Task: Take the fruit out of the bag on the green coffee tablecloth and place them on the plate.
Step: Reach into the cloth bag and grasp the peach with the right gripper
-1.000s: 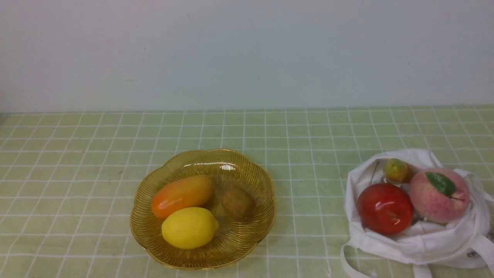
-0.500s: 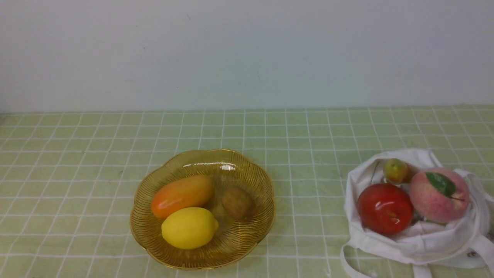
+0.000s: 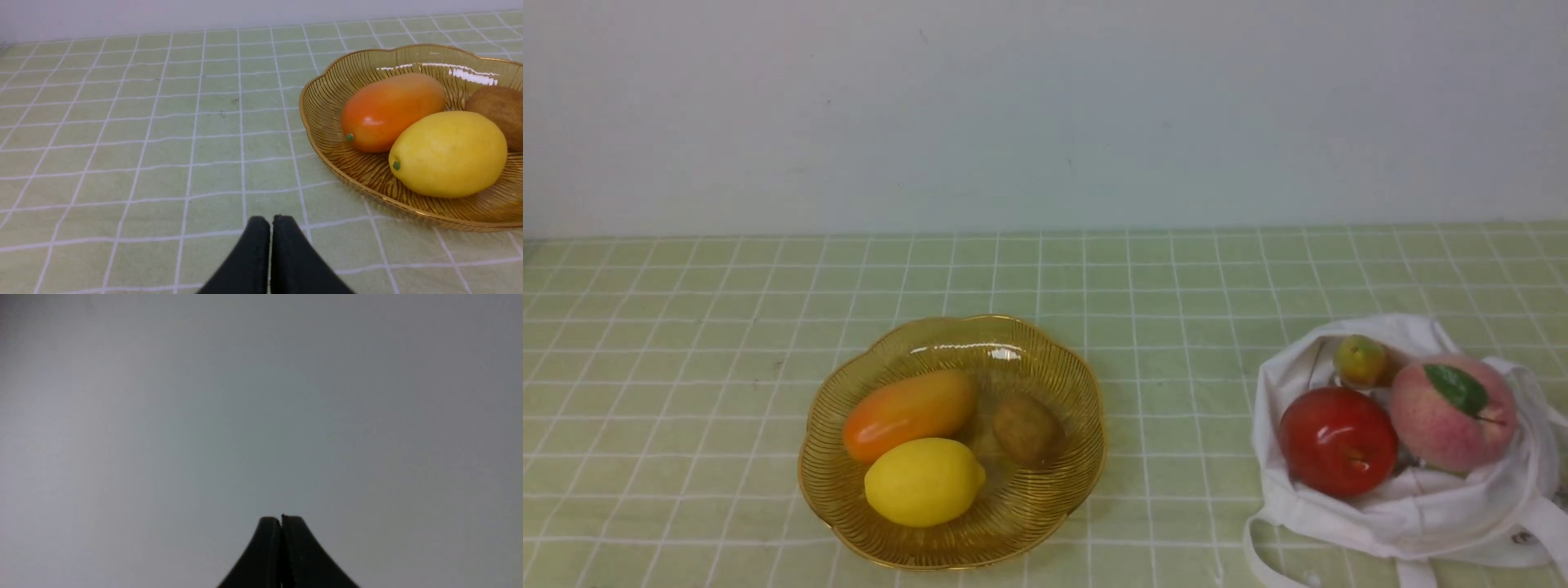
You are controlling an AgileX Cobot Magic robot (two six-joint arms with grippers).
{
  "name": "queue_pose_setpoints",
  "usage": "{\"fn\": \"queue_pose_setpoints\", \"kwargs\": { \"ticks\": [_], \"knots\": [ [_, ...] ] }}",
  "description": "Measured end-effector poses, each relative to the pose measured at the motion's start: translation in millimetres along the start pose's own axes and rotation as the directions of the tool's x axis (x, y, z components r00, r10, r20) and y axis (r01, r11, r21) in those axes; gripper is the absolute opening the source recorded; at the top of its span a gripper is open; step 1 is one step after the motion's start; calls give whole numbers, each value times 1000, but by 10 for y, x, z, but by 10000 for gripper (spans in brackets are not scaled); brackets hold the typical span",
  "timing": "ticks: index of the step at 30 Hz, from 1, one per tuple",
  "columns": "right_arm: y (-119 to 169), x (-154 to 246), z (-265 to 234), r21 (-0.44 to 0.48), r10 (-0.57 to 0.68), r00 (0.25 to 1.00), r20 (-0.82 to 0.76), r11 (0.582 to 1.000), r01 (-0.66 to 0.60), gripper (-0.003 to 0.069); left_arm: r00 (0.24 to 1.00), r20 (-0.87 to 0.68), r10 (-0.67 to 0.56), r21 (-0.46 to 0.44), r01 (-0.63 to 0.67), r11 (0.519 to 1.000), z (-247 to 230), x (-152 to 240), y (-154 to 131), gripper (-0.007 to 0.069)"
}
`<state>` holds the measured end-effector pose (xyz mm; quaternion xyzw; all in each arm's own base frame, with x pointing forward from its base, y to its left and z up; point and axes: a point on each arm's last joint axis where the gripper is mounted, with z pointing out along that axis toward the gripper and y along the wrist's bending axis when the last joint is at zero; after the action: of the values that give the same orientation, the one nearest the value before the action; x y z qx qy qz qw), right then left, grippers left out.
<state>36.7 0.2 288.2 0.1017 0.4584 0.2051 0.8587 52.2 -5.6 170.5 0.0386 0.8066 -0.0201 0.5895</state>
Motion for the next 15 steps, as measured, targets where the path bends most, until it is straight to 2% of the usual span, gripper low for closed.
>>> {"fn": "queue_pose_setpoints", "kwargs": {
  "ticks": [2, 3, 4, 5, 7, 8, 10, 11, 12, 13, 14, 15],
  "knots": [
    [96, -173, 238, 58, -97, 976, -196, 992, 111, -13, 1000, 0, 0, 0, 0, 1000, 0, 0, 0, -8],
    [117, -217, 339, 130, -124, 958, -259, 978, 162, -13, 1000, 0, 0, 0, 0, 1000, 0, 0, 0, -8],
    [120, -224, 361, 85, -129, 942, -309, 983, 162, -13, 1000, 0, 0, 0, 0, 1000, 0, 0, 0, -8],
    [139, -283, 543, 110, -166, 871, -463, 964, 243, -13, 1000, 0, 0, 0, 0, 1000, 0, 0, 0, -8],
    [101, -242, 702, 128, -173, 754, -634, 938, 323, -13, 1000, 0, 0, 0, 0, 1000, 0, 0, 0, -8],
    [65, -192, 789, 130, -162, 664, -730, 921, 367, -13, 1000, 0, 0, 0, 0, 1000, 0, 0, 0, -8],
    [-31, -30, 965, 125, -88, 438, -895, 892, 434, -13, 1000, 0, 0, 0, 0, 1000, 0, 0, 0, -8],
    [-46, 0, 968, 126, -76, 417, -906, 890, 438, -13, 1000, 0, 0, 0, 0, 1000, 0, 0, 0, -8],
    [-83, 86, 1069, 127, -23, 314, -949, 884, 449, -13, 1000, 0, 0, 0, 0, 1000, 0, 0, 0, -8],
    [-93, 115, 1093, 126, -9, 287, -958, 884, 450, -11, 1000, 0, 0, 0, 0, 1000, 0, 0, 0, -8],
    [-132, 256, 1197, 130, 50, 189, -981, 890, 438, -10, 1000, 0, 0, 0, 0, 1000, 0, 0, 0, -8],
    [-144, 327, 1258, 129, 72, 150, -986, 897, 423, -11, 1000, 0, 0, 0, 0, 1000, 0, 0, 0, -8]
  ]
}}
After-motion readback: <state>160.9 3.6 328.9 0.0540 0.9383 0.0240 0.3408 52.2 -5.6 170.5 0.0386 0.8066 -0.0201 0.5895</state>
